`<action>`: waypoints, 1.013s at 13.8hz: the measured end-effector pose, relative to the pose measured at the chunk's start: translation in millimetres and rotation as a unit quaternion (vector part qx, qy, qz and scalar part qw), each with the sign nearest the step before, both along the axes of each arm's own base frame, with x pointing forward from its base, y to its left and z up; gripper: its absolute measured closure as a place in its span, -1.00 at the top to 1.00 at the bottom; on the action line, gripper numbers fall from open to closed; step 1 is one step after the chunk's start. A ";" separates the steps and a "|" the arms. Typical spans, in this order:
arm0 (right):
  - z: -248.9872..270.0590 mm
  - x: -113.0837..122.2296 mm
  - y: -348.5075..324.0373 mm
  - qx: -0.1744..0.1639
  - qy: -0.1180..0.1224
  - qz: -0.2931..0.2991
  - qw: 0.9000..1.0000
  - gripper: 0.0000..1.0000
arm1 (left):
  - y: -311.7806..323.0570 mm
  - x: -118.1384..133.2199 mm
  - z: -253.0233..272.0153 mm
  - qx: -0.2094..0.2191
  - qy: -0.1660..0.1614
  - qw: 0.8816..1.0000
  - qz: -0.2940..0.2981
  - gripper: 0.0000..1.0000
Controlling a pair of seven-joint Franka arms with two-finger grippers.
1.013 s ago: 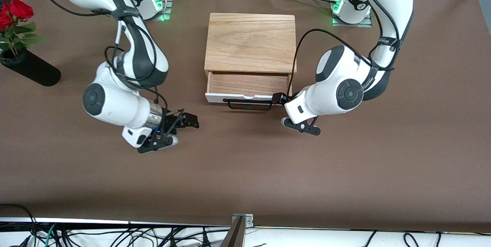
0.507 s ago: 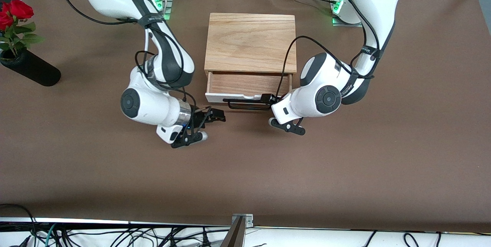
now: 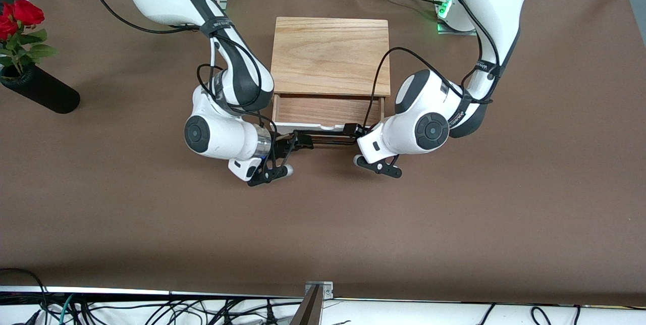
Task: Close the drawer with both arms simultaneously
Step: 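Push the white drawer into the cabinet with both grippers together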
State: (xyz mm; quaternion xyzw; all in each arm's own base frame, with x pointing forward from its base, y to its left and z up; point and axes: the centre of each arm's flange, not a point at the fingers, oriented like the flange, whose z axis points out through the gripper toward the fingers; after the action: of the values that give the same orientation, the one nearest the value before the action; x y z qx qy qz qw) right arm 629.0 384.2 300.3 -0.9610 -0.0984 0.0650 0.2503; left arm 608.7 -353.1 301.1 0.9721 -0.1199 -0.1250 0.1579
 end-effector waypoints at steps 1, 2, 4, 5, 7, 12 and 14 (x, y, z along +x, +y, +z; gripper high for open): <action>-0.9 -2.9 2.3 -0.002 0.008 0.001 1.000 1.00 | 0.0 -0.6 -0.2 0.001 0.002 1.000 -0.001 1.00; -2.5 -6.4 3.5 -0.005 0.020 0.005 1.000 1.00 | -0.1 -1.0 -0.4 0.001 0.003 1.000 -0.001 1.00; -6.2 -12.4 2.1 -0.011 0.046 0.016 0.999 1.00 | -0.3 -2.1 -0.9 0.002 0.007 1.000 -0.003 1.00; -7.2 -14.2 0.9 -0.012 0.056 0.020 0.998 1.00 | -0.4 -2.6 -1.0 0.002 0.008 1.000 -0.004 1.00; -8.5 -17.0 -0.8 -0.015 0.071 0.025 0.997 1.00 | -3.4 -5.4 -1.3 0.002 0.012 1.000 -0.008 1.00; -11.3 -25.8 -0.5 -0.020 0.101 0.041 0.994 1.00 | -7.5 -11.5 -6.7 0.004 0.027 0.999 -0.016 1.00; -12.1 -29.5 1.2 -0.022 0.110 0.047 0.993 1.00 | -8.4 -15.1 -8.1 0.007 0.038 0.999 -0.021 1.00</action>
State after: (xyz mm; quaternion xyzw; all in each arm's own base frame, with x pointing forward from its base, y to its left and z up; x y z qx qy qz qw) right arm 599.5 385.3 288.1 -0.9476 -0.1141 0.1840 0.2350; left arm 593.5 -361.5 293.0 0.9651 -0.1331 -0.1658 0.1526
